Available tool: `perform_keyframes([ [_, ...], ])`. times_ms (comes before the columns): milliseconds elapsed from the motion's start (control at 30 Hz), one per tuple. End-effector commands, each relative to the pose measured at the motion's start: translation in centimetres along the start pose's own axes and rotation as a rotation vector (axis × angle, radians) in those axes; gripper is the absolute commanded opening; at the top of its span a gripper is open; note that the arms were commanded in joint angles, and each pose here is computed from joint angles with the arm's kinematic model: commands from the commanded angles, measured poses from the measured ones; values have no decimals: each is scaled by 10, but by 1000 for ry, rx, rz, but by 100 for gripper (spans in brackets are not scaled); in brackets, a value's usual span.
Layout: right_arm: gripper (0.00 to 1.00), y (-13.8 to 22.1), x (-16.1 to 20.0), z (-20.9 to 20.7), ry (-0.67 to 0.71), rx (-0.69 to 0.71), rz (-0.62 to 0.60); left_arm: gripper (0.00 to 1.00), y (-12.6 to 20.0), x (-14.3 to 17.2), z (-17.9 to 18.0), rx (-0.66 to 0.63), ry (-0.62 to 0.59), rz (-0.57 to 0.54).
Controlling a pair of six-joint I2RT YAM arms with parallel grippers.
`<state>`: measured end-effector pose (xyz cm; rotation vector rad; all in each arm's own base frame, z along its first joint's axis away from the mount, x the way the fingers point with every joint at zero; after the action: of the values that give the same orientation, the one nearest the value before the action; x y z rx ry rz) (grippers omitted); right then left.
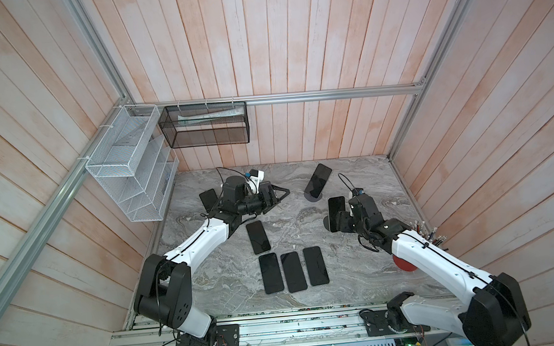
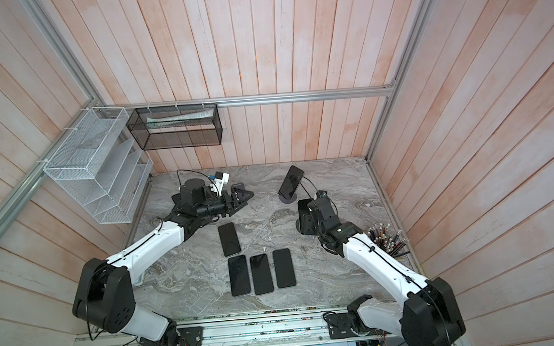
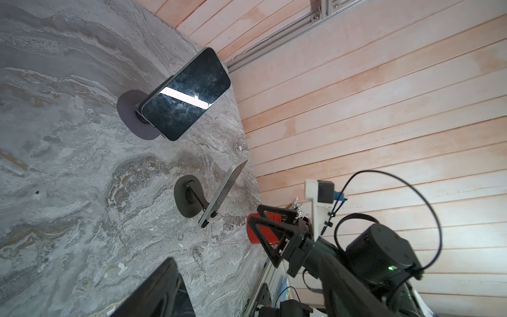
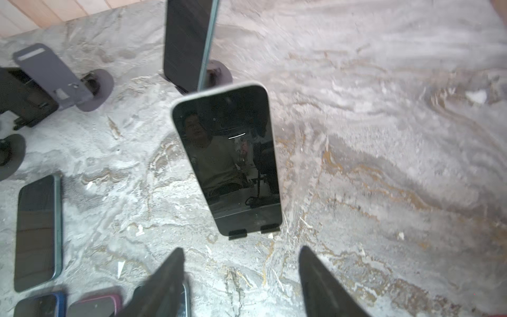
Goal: Remove the phone from the phone stand
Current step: Rotate the phone stand at the middle-right of the table, then remove the phone from the phone stand.
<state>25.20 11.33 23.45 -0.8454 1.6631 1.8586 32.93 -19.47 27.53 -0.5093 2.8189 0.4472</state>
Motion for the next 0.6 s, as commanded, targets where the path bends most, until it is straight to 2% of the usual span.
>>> perform_keyframes([
  [0,82,-2,-20,6,97,12,-4,83,-1,3,-22,37,-88,13],
  [167,98,-22,-51,15,167,19,6,85,-4,7,-24,13,-112,16],
  [300,98,-37,-62,13,169,-5,25,86,-6,7,-24,16,-114,26],
  [567,98,-52,-62,10,184,-12,53,87,-7,6,-23,29,-110,40],
])
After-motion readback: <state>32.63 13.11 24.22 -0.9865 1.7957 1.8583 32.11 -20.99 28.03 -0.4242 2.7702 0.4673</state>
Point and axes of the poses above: each gripper's point midway between its finger pads, its own y axis back along the fingers, its own z axis along the line the jaws close on, x = y × z, the point moved 10 cm from there along y, back along the fingers, and after that the axes turned 9 degrees about y, right-handed, at the moved point
